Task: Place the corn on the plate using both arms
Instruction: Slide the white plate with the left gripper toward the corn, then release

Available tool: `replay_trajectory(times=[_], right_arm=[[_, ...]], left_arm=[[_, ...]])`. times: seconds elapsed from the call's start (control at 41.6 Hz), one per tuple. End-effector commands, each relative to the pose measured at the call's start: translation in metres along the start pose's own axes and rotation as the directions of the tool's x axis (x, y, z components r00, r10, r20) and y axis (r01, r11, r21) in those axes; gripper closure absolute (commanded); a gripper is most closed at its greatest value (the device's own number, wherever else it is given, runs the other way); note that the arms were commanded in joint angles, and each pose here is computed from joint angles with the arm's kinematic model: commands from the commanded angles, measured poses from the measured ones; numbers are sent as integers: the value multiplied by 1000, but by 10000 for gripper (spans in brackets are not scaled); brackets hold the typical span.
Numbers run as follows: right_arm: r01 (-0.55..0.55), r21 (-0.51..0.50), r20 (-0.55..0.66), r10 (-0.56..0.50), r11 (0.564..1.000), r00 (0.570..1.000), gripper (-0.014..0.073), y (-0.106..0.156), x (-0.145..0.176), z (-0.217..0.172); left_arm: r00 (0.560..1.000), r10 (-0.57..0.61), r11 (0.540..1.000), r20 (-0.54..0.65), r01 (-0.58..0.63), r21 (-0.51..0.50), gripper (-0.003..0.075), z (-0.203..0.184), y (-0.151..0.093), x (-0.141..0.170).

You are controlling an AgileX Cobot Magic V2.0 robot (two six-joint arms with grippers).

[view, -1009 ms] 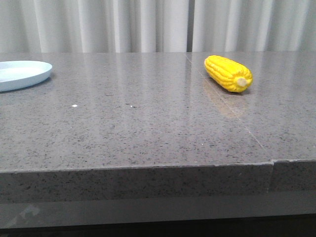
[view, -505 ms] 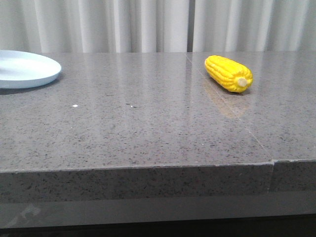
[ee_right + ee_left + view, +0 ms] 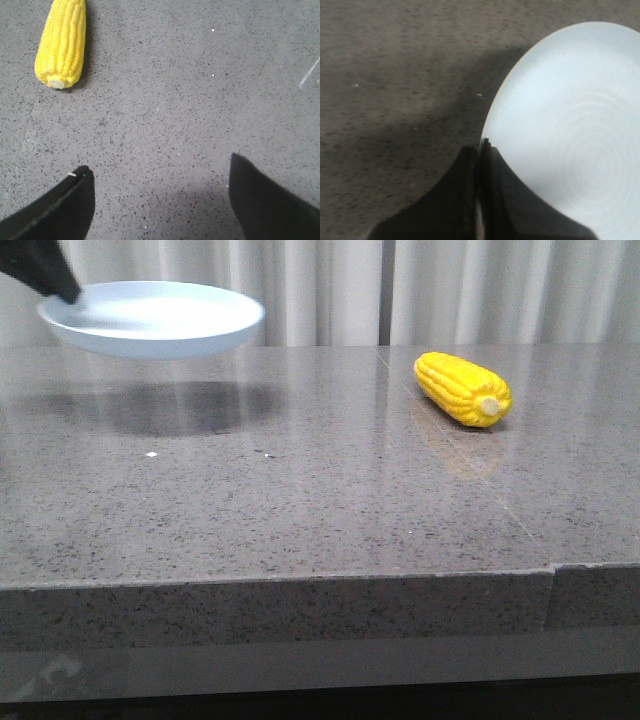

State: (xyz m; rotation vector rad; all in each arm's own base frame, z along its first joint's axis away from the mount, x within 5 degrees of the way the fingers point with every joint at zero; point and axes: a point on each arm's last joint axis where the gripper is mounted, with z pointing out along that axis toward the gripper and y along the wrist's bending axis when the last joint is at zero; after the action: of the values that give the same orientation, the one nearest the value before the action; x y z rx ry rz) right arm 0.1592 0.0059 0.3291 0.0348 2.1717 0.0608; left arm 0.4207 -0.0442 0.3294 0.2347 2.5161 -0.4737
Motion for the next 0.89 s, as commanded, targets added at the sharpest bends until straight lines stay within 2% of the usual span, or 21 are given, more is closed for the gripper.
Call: replay_trajectory(times=[0.0, 0.216, 0.457, 0.553, 0.721, 0.793, 0.865], right_arm=[[17, 8, 91, -18, 1000, 996, 14, 0, -15, -6], [17, 8, 90, -18, 1000, 996, 14, 0, -14, -6], [17, 8, 90, -18, 1000, 996, 14, 0, -14, -6], [17, 8, 90, -18, 1000, 996, 14, 0, -14, -6], [17, 8, 90, -18, 1000, 996, 14, 0, -14, -6], [17, 8, 90, -18, 1000, 996, 14, 0, -14, -6], [17, 8, 90, -18, 1000, 996, 14, 0, -14, -6]], left_arm=[[996, 45, 997, 82, -50, 62, 741, -14, -35, -10], [996, 92, 989, -4, -91, 113, 740, 26, -61, -2], [991, 117, 984, -64, -107, 139, 733, 56, -74, 6], [990, 123, 984, -67, -113, 138, 650, 58, -76, 7], [990, 132, 984, -52, -125, 123, 384, 55, -75, 4], [987, 154, 984, -37, -150, 99, 313, 48, -75, 3], [983, 184, 981, -11, -182, 66, 290, 34, -76, 0]])
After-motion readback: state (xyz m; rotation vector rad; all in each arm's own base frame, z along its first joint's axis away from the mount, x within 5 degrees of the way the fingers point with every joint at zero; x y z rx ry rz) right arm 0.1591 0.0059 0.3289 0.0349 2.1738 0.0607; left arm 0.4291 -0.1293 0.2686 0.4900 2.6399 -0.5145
